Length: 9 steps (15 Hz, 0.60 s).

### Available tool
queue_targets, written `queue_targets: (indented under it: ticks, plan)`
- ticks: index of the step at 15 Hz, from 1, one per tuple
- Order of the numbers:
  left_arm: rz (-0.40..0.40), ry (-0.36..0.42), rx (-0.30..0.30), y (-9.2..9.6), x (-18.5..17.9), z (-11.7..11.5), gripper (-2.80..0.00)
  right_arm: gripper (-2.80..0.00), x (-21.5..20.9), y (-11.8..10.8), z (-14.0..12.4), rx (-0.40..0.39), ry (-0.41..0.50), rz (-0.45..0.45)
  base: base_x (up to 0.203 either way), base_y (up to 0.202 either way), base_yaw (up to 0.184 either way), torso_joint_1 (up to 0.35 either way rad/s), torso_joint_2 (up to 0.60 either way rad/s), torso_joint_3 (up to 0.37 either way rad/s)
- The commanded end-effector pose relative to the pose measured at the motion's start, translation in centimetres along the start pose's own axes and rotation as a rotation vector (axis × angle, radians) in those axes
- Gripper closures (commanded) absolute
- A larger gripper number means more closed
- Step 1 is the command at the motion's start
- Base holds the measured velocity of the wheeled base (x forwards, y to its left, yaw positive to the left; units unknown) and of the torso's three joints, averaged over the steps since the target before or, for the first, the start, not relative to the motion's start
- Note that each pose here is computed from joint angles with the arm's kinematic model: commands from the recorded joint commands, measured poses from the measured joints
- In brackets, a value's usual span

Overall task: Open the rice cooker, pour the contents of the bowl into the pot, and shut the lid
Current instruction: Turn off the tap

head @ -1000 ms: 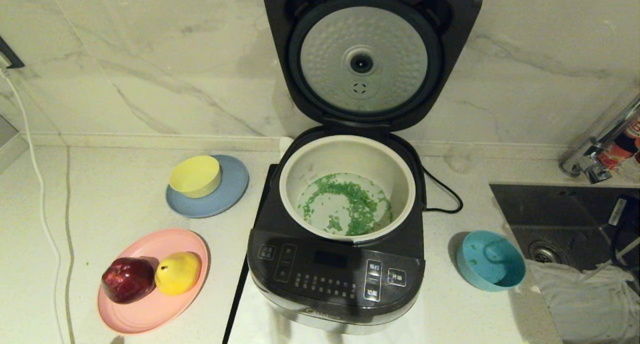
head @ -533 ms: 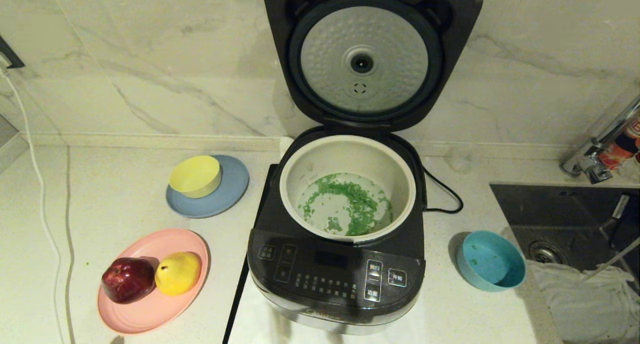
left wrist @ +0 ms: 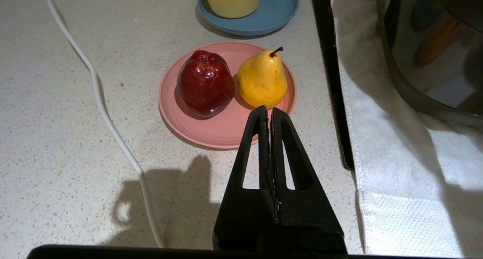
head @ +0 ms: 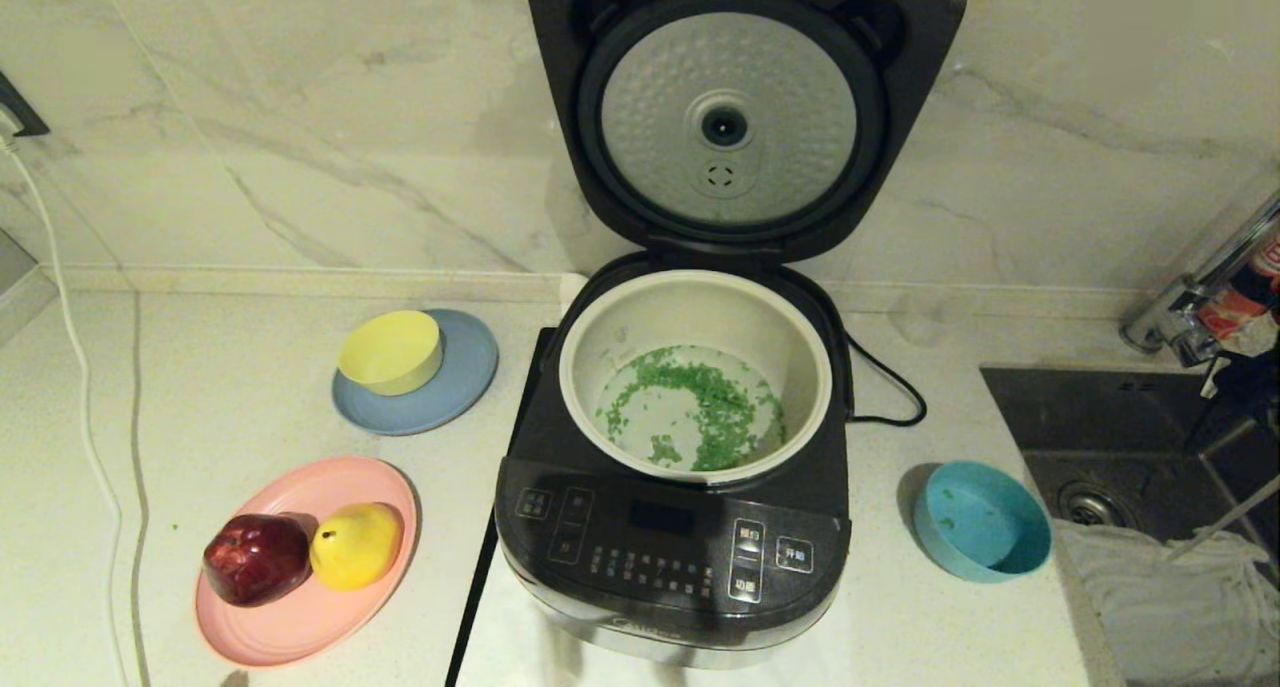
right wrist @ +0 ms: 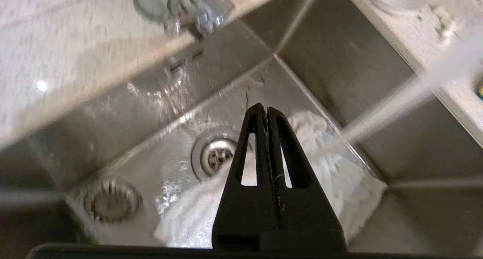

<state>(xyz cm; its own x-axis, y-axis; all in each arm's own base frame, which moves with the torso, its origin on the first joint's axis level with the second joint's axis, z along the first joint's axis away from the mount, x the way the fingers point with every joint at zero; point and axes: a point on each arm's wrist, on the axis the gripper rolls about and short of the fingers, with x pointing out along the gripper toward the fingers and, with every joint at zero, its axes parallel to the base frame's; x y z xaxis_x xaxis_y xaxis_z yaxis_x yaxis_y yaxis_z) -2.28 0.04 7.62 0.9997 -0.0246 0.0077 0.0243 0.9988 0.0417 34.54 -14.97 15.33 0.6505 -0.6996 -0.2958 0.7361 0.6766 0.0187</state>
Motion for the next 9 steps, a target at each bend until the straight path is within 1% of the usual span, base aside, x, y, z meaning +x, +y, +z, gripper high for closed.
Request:
queue_targets:
  ticks: [1, 5, 9]
  plan:
    - [0.000, 0.008, 0.001, 0.0, 0.1, -0.3, 0.00, 0.00, 2.5, 0.9, -1.1, -0.004, 0.014, -0.017, 0.000, 0.000, 0.000, 0.000, 0.00, 0.000]
    - [0.000, 0.008, 0.001, 0.0, 0.1, -0.3, 0.00, 0.00, 4.8, 2.2, -0.6, 0.008, -0.034, -0.063, 0.000, 0.000, 0.000, 0.000, 0.00, 0.000]
    - [0.000, 0.008, 0.001, 0.0, 0.1, -0.3, 0.00, 0.00, 5.9, 3.1, 0.1, 0.026, -0.074, -0.072, 0.000, 0.000, 0.000, 0.000, 0.00, 0.000]
